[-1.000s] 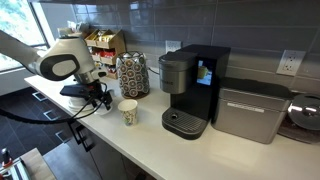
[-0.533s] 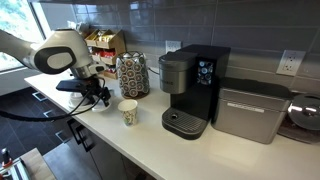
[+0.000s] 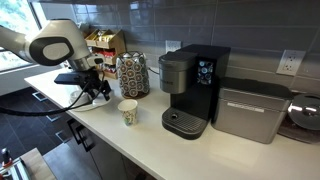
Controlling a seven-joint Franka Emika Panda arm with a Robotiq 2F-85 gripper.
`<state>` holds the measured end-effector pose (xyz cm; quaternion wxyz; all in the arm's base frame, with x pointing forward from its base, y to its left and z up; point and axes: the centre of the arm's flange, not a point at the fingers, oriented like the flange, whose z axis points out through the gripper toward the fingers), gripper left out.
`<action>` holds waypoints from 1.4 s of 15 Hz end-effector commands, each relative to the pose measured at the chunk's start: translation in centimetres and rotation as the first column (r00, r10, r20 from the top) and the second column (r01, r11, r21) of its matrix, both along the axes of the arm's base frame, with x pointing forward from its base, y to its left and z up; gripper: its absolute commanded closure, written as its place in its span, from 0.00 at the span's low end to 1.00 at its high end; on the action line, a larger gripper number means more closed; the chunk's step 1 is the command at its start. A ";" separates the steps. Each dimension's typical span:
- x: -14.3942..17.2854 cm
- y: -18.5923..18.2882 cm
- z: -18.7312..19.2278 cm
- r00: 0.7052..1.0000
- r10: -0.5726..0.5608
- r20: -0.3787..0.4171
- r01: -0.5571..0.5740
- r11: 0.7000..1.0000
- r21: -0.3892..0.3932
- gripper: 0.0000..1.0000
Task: Remove the top coffee cup on the right stacked cups, then put a lid on it
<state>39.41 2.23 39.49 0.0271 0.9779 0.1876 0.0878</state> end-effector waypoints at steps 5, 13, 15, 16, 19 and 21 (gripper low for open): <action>1.1 -2.4 2.2 0.999 -0.033 0.008 0.033 0.999 -0.031 0.22; 2.1 -5.8 3.2 0.995 -0.095 0.033 0.096 0.995 -0.039 0.24; 2.4 -6.3 3.3 0.994 -0.106 0.035 0.107 0.993 -0.041 0.22; 2.5 -6.6 3.3 0.993 -0.111 0.035 0.112 0.993 -0.041 0.21; 2.8 -7.6 3.1 0.991 -0.129 0.033 0.131 0.990 -0.046 0.22; 3.1 -8.3 2.8 0.989 -0.143 0.029 0.144 0.988 -0.048 0.22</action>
